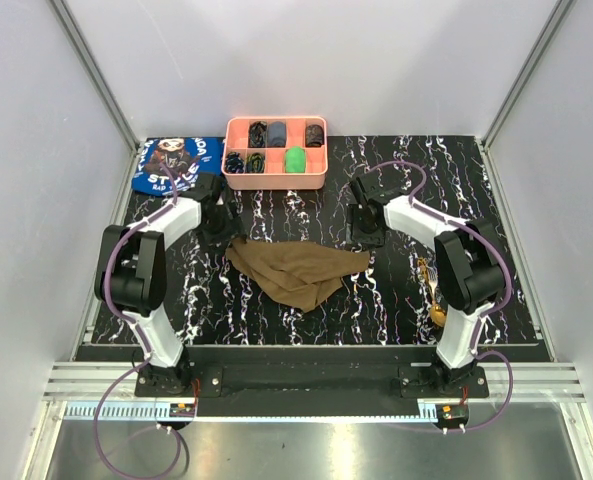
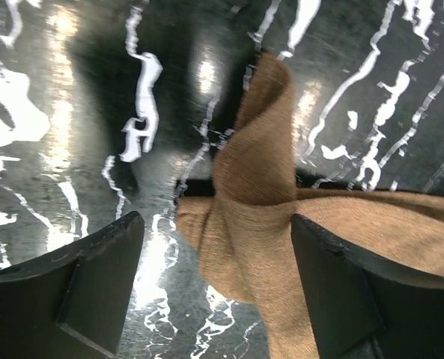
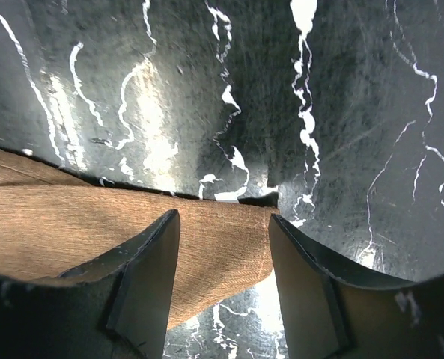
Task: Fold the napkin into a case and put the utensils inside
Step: Pick up the crumpled napkin from the center of the board.
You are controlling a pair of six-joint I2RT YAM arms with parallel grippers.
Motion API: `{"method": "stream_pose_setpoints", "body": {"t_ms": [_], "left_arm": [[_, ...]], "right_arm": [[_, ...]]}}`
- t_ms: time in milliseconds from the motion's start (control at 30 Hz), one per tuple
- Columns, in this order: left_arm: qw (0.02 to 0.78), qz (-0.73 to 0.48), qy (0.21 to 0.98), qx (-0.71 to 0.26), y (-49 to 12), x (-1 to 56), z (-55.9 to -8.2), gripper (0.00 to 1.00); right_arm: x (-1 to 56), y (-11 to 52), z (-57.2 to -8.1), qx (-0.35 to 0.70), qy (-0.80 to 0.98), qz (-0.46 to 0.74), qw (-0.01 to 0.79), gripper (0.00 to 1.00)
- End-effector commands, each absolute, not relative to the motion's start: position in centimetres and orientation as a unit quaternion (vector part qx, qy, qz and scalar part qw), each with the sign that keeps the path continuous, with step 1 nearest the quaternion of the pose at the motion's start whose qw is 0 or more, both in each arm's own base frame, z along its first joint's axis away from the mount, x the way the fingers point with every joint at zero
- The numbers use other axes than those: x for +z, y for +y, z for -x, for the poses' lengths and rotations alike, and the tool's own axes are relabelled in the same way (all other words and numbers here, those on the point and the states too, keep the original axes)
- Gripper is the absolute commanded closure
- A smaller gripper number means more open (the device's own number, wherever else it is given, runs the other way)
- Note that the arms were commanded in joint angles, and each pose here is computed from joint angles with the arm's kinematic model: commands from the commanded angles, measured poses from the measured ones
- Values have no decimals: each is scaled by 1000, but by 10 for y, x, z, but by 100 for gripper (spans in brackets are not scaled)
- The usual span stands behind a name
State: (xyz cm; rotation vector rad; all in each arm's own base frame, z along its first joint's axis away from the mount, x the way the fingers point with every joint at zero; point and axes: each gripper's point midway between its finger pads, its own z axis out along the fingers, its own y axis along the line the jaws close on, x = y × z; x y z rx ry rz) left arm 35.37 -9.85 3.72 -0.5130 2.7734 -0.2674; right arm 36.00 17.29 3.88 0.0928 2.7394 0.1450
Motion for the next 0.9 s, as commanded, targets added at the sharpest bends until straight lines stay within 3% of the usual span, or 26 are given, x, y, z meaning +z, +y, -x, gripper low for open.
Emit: {"method": "stream_pose_setpoints", "body": {"t_ms": [0,100,300,467,500,600,733,800,867], "left_arm": [[191,161,958,-140,-115,59,-374,21],[183,164,958,-144,-116,53,-370,25],[188,167,957,-147,-117,51,-370,45],[203,157,955,-150,-123,61,-371,79],[206,154,955,-149,-123,62,-370,88],[220,147,953,-149,-124,75,-365,100],[262,144,942,-153,-119,114,-356,100],[305,139,927,-167,-116,157,-350,100],[365,132,903,-186,-113,209,-340,100]], "right_arm": [[41,171,-355,54,978,-49,197,40],[35,166,-345,50,979,-53,188,39],[24,159,-335,43,979,-59,191,37],[16,171,-336,71,979,-58,180,44],[16,173,-336,77,979,-57,178,49],[26,176,-341,89,974,-54,199,62],[81,178,-357,109,957,-34,268,92],[110,177,-356,115,951,-23,287,100],[162,175,-351,134,935,-10,329,100]]}}
